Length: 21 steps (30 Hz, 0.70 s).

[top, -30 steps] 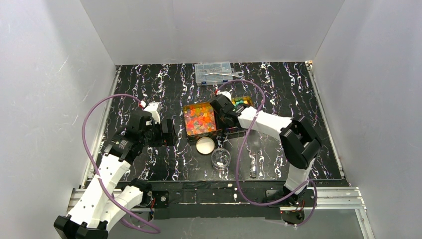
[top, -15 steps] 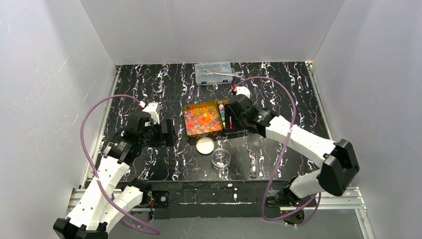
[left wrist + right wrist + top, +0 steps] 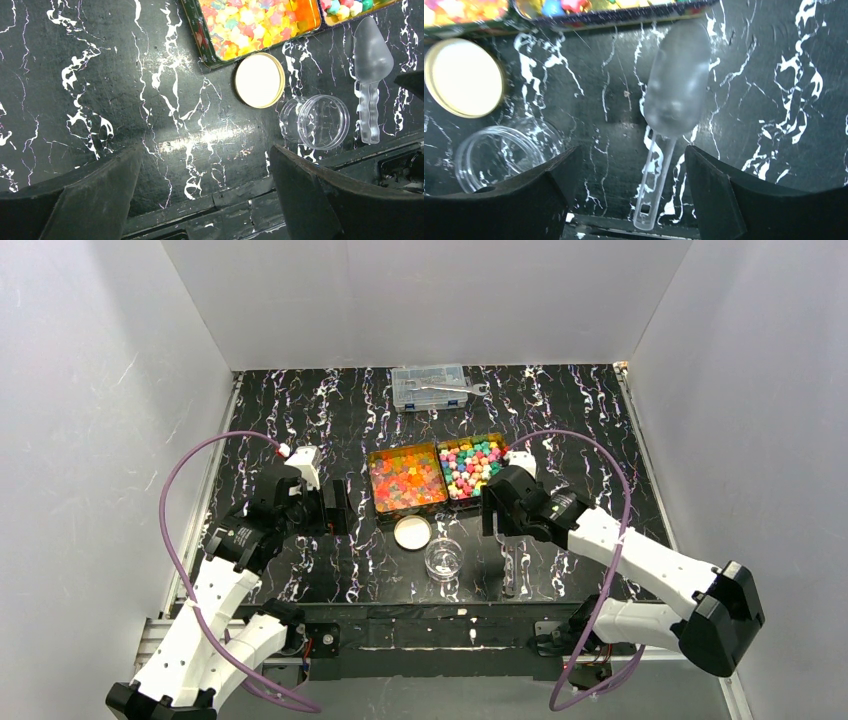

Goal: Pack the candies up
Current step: Pick up the spatula from the center of the board.

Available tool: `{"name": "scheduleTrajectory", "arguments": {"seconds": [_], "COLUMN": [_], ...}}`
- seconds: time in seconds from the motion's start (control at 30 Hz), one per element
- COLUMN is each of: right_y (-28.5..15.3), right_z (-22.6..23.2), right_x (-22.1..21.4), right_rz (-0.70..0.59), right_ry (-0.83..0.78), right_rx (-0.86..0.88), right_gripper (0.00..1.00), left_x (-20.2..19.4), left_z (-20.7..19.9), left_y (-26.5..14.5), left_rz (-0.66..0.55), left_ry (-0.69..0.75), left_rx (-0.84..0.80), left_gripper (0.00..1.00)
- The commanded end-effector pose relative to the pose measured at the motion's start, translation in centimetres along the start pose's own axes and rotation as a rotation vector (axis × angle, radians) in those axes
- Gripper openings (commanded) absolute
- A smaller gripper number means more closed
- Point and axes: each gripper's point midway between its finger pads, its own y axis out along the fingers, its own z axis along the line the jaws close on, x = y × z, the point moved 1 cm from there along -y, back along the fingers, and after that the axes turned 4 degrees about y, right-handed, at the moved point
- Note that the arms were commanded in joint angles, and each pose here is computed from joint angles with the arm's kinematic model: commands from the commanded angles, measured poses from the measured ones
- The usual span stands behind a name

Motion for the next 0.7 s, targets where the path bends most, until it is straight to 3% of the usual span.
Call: {"name": "scheduleTrajectory", "arguments": {"seconds": [0.0,0.4,0.67], "right_y": [-0.2,1.8,2.4], "right_z": [-1.5,-2.6,-3.0], "right_x": [-2.3,-8.3,-10.0], "right_rz": [0.055,0.18,0.207], "right_ry": [0.028,0.096,0.102], "right_rx": [-0.04,-0.023,-0.033], "right_gripper": [0.84,0.84,0.8], "left_x": [-0.6,-0.6,-0.6], "left_z": [-0.1,-0.4,-0.4], "left_y": [-0.3,-0.5,-0.5], "left_rz": [0.018,0.012,0.011], "left_ry": [0.0,0.003,0.002], "left_rx": [-0.013,-0.03,-0.031], "left_gripper": [0.99,0.99,0.99]}}
